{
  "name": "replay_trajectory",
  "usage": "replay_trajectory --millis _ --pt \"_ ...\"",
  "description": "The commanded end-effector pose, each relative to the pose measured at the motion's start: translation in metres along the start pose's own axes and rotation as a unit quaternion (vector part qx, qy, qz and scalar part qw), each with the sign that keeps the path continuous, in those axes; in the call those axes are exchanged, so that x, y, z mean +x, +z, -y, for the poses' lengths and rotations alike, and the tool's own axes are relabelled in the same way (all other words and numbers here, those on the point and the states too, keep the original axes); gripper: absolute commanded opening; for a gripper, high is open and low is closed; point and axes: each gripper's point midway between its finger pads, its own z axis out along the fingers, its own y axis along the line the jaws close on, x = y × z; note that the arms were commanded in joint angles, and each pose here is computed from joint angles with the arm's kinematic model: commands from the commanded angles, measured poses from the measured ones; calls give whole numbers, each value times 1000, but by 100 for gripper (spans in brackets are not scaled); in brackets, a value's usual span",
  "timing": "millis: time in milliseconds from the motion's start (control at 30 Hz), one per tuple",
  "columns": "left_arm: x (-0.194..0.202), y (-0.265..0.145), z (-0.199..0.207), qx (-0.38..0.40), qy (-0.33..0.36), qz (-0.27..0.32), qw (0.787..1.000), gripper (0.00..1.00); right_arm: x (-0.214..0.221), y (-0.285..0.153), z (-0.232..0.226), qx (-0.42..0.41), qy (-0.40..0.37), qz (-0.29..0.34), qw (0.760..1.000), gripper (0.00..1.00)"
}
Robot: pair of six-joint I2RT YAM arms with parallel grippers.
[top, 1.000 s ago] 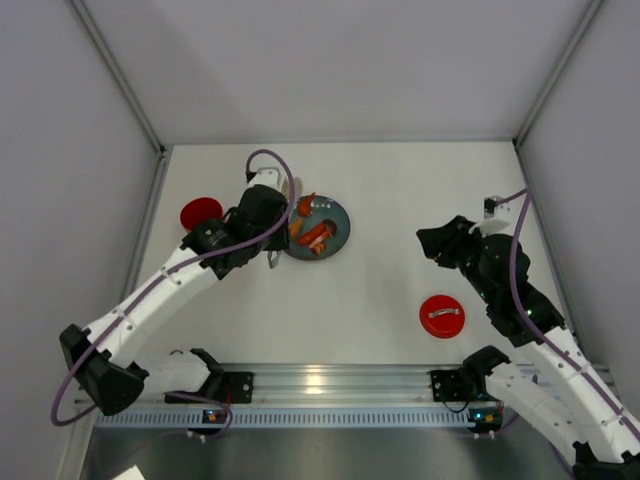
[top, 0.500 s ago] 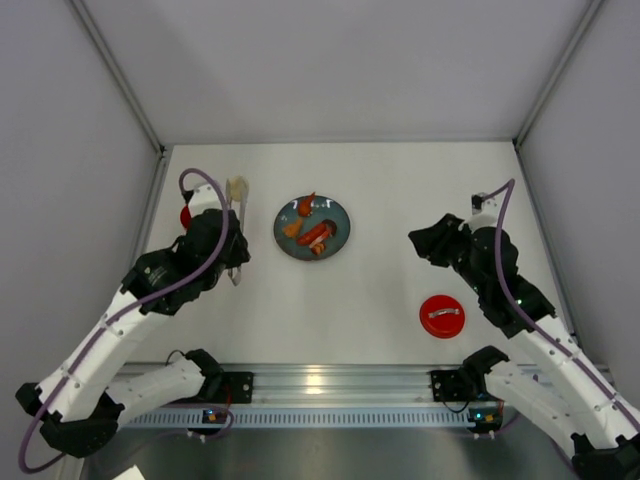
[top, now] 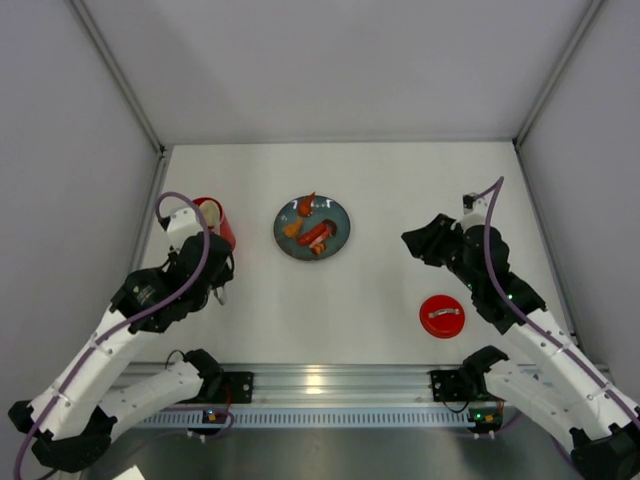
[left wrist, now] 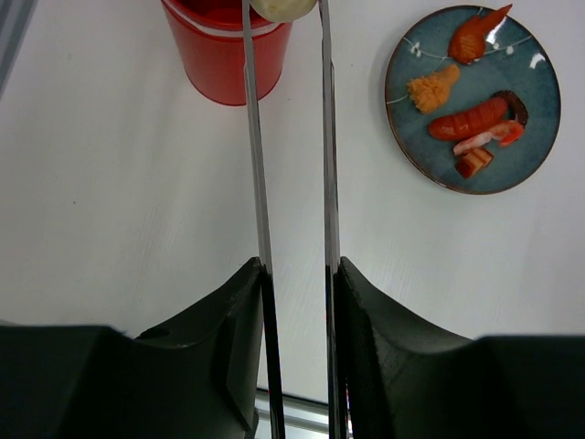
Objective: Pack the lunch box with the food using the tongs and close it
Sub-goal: Place the fake food in the packing box.
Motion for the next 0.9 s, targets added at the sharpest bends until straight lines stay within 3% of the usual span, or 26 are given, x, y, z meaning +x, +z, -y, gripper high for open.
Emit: replay_trajectory --millis 0,333,867 --pt "-5 -3 -18 -32 -29 25 999 40 -9 2 -20 -40 6 20 999 36" --pt "-8 -2 -28 -52 -43 45 997 44 -4 4 -17 -41 8 14 999 36" --pt "-10 16 -14 -64 -3 36 997 53 -2 2 -16 -40 7 11 999 36"
